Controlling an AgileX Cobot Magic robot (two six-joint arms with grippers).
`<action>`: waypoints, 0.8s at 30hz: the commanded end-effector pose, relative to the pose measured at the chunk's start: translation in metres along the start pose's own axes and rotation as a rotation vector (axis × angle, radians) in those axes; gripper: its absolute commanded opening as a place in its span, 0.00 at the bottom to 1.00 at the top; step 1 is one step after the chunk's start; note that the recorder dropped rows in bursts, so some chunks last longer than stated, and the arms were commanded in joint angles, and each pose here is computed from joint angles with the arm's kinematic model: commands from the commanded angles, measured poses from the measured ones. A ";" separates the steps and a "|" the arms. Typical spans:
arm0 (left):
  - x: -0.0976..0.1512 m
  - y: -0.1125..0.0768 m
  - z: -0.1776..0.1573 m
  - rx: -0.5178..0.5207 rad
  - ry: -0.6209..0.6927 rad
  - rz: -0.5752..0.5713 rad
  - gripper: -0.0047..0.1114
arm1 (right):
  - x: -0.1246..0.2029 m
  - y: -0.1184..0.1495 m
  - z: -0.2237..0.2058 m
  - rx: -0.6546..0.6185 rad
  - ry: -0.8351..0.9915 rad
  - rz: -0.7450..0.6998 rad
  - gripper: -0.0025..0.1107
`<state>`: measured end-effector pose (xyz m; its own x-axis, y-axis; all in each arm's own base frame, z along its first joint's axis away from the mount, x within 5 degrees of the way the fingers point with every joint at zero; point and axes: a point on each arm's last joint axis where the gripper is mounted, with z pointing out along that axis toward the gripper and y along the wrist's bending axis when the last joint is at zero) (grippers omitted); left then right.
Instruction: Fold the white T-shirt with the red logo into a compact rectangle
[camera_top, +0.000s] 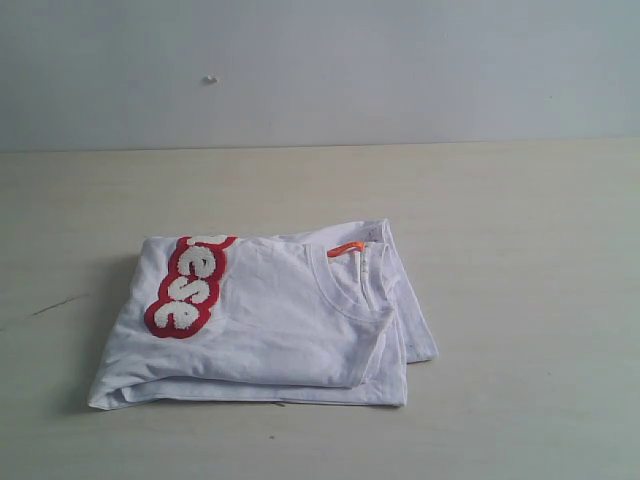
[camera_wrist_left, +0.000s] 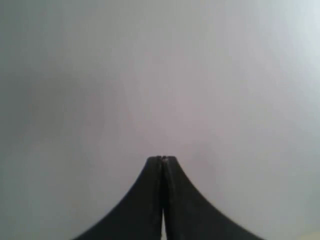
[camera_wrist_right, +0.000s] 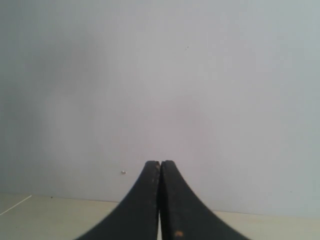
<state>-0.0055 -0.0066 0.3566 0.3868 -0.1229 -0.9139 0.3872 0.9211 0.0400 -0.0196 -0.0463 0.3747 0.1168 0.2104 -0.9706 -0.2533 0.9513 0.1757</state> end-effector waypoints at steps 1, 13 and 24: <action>0.005 -0.001 0.000 0.015 0.039 0.001 0.04 | 0.001 -0.001 0.000 0.003 0.000 -0.006 0.02; 0.012 -0.005 -0.001 0.052 0.112 0.001 0.04 | 0.001 -0.001 0.000 0.003 0.000 -0.006 0.02; 0.012 -0.005 -0.001 0.051 0.114 0.003 0.04 | 0.001 0.000 0.000 0.002 0.001 -0.005 0.02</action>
<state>-0.0043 -0.0119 0.3476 0.2995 -0.0817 -0.9506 0.4316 0.9002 0.0586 -0.0196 -0.0463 0.3747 0.1168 0.2104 -0.9706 -0.2533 0.9513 0.1757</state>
